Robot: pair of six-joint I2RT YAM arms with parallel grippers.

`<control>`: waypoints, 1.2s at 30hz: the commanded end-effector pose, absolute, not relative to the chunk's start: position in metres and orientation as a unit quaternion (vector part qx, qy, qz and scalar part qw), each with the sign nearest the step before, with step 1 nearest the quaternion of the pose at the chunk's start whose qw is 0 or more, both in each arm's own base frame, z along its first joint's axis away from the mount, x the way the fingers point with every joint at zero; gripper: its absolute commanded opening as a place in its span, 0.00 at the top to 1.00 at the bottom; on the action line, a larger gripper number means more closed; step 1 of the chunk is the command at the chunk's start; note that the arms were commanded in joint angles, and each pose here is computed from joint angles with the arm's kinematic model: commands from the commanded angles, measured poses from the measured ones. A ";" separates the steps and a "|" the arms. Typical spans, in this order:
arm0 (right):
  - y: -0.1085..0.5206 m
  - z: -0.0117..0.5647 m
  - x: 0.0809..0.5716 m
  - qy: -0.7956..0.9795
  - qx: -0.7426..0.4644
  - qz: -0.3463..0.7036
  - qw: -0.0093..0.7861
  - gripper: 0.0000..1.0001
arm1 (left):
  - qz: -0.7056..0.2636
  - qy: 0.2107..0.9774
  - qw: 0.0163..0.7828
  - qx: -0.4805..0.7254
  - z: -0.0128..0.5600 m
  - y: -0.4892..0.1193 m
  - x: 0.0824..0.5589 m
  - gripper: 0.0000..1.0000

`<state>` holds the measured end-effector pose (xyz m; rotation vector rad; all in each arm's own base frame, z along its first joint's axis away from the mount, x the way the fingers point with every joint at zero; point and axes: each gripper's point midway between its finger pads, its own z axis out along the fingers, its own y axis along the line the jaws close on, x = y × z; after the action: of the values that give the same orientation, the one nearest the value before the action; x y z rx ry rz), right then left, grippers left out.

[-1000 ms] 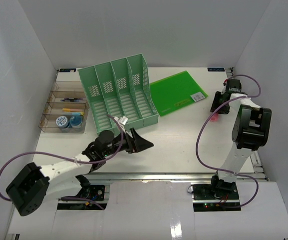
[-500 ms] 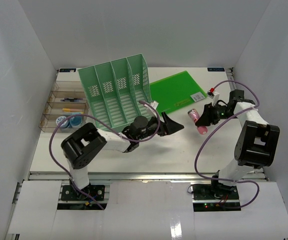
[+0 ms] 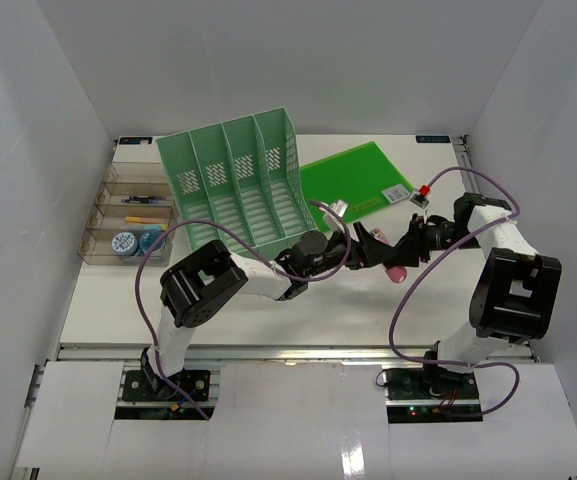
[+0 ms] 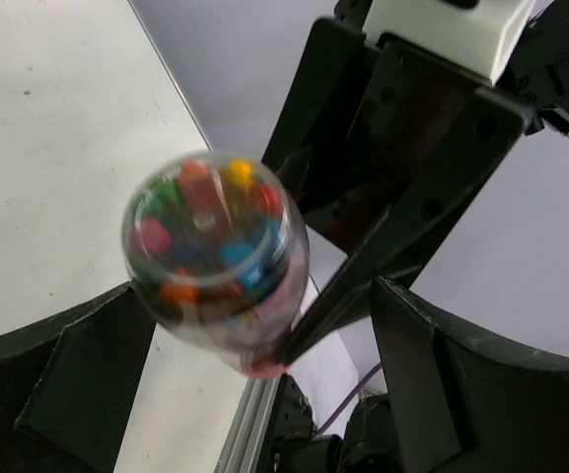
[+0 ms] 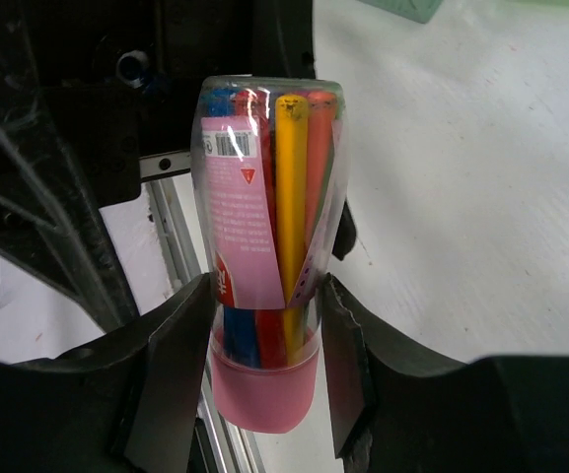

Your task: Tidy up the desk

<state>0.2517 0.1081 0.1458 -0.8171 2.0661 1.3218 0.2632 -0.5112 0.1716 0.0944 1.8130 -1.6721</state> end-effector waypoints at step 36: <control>0.123 0.183 0.248 0.718 -0.314 0.538 0.311 0.85 | -0.676 0.638 0.368 -0.001 0.209 -0.501 0.271 0.41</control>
<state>0.2368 0.1181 0.1607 -0.8526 1.9680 1.4018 0.2754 -0.4942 0.2011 -0.0516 1.6307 -1.7275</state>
